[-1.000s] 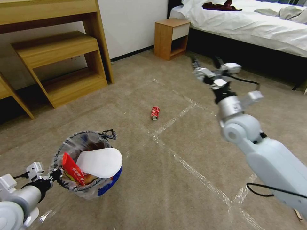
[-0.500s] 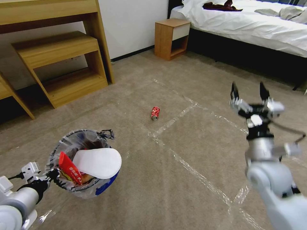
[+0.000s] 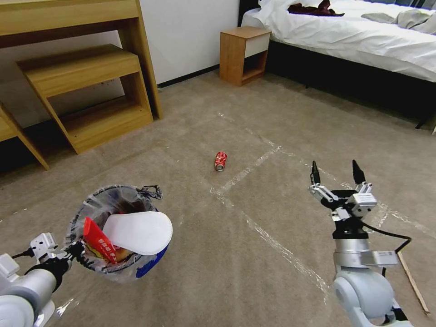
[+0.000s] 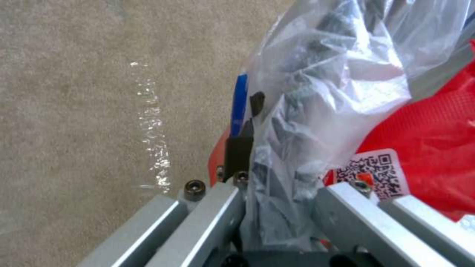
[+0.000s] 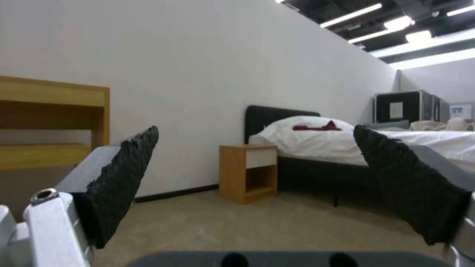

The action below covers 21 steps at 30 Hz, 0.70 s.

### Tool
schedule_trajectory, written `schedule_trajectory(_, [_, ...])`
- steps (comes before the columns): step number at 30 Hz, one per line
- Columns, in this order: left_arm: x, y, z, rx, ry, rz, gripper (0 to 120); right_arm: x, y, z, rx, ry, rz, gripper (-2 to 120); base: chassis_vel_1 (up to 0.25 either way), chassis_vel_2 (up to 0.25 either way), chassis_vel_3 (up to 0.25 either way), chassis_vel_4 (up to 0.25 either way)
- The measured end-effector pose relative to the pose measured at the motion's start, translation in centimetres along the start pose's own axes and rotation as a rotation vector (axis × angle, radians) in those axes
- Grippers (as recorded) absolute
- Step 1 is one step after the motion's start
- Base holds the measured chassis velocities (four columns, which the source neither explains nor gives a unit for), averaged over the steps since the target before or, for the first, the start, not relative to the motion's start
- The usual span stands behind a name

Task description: Pick up the trash bin and place the garbage on the floor into it.

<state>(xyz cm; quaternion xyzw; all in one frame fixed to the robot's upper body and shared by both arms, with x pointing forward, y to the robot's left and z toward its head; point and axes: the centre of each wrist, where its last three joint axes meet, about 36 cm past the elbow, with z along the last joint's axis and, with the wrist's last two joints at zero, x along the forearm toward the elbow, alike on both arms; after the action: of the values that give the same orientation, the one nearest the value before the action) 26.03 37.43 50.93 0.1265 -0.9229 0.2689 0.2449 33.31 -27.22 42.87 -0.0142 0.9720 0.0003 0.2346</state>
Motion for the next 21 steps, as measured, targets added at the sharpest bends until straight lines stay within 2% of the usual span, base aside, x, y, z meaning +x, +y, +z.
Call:
schedule_trajectory(8, [-0.16, 0.16, 0.07, 0.004, 0.000, -0.004, 0, -0.04, 0.65, 0.56, -0.011, 0.019, -0.002, 100, -0.028, 0.043, 0.033, -0.034])
schedule_trajectory(21, [-0.31, 0.20, 0.18, 0.008, -0.006, -0.005, 0, -0.33, 0.78, 0.82, -0.020, 0.024, -0.015, 100, -0.172, 0.176, 0.177, -0.175])
